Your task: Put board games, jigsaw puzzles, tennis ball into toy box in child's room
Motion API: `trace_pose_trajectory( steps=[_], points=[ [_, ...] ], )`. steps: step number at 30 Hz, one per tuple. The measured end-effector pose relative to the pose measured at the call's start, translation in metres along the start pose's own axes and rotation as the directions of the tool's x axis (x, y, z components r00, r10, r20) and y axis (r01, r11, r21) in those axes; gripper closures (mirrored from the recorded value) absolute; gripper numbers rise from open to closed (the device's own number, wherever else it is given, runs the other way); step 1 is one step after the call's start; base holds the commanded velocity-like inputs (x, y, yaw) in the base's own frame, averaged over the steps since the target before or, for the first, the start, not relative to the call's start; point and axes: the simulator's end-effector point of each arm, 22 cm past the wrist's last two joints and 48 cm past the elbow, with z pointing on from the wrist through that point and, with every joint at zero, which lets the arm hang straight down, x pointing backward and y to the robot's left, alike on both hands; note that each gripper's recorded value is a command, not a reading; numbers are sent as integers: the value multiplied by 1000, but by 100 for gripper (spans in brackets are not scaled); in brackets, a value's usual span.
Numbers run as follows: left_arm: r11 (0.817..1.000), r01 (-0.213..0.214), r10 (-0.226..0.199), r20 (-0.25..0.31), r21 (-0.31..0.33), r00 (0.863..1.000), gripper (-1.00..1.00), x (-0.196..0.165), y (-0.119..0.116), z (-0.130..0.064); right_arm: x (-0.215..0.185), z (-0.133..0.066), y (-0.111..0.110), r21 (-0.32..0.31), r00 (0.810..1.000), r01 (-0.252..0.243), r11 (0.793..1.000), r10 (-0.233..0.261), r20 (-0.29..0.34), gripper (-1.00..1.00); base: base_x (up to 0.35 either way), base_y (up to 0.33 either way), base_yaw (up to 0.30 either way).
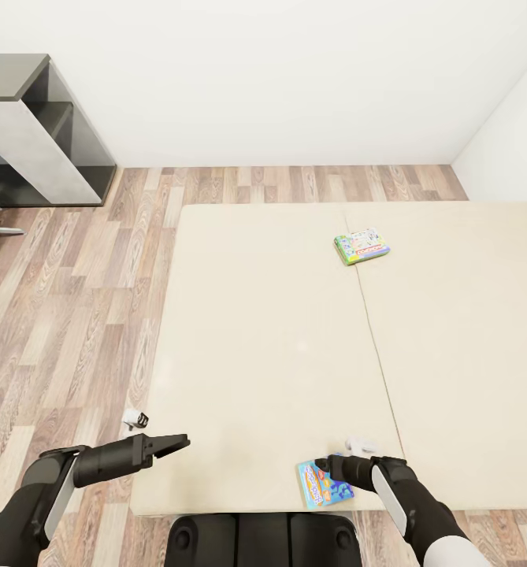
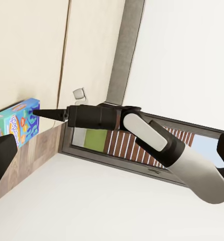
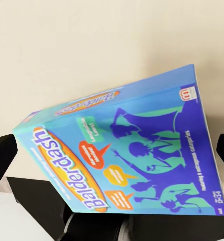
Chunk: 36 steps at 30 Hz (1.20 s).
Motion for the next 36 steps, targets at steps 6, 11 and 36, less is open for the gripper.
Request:
trace_pose_trajectory(
  steps=[6,11,36],
  points=[
    [1000,0,0,0,0,1000,-100,0,0,0,0,0,-1,1,1000,-2,1000,2,0,-100,0,0,0],
    [1000,4,-4,-1,0,1000,-100,1,1,1,1,1,-2,2,1000,-3,1000,3,-3,-100,0,0,0],
    [999,39,-39,-7,-11,999,-100,7,17,2,17,12,-10,13,999,-13,1000,13,-36,-100,0,0,0]
  ],
)
